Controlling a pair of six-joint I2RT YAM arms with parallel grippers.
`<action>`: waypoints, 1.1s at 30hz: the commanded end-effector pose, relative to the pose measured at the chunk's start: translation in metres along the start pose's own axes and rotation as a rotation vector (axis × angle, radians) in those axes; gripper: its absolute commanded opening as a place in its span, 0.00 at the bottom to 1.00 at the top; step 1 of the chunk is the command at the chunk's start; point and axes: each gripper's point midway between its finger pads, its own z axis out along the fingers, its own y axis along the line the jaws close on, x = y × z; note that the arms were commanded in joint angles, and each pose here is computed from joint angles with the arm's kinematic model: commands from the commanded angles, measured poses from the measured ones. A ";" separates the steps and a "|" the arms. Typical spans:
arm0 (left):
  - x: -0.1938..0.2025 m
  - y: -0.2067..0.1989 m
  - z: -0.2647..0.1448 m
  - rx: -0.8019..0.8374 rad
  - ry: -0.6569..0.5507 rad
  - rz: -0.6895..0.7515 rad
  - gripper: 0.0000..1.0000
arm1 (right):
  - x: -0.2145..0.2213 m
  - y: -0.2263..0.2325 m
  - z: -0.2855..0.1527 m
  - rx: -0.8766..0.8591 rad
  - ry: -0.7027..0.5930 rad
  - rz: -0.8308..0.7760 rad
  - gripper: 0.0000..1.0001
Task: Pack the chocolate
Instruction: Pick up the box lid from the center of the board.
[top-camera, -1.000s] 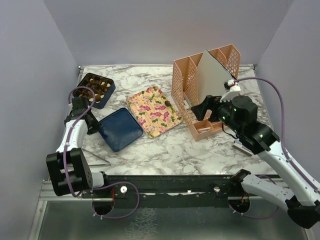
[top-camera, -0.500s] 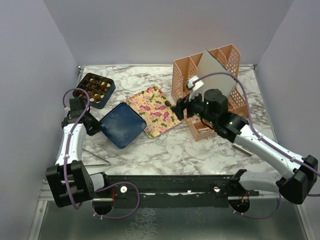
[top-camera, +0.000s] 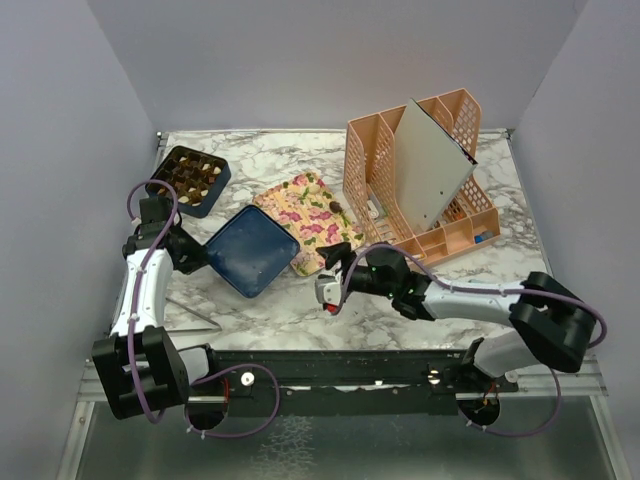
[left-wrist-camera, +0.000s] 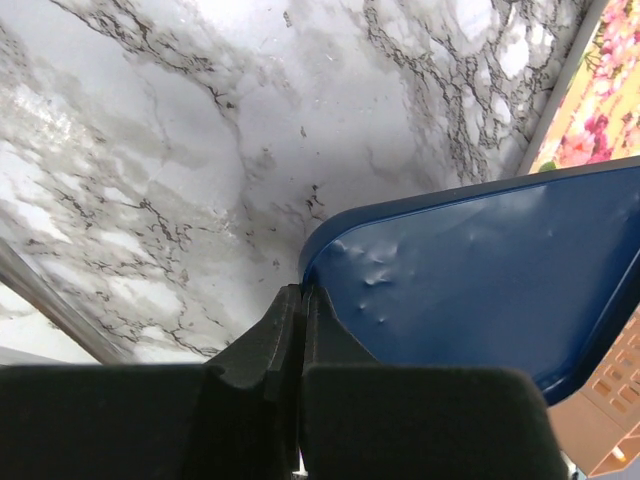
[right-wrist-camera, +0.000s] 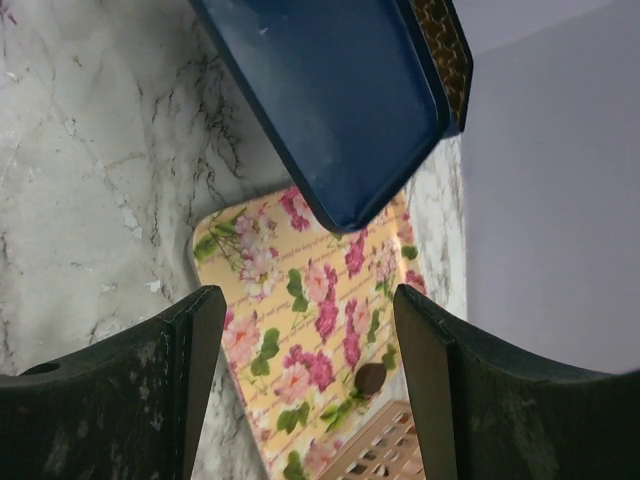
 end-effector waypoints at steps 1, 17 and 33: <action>0.001 -0.017 -0.014 0.083 -0.004 -0.002 0.00 | -0.032 -0.020 0.019 0.102 -0.151 -0.381 0.71; 0.011 -0.025 -0.021 0.130 0.009 0.030 0.00 | -0.019 -0.011 0.075 0.127 -0.113 -0.559 0.60; 0.016 -0.032 -0.026 0.161 0.047 0.009 0.00 | -0.025 -0.018 0.088 0.208 -0.052 -0.664 0.39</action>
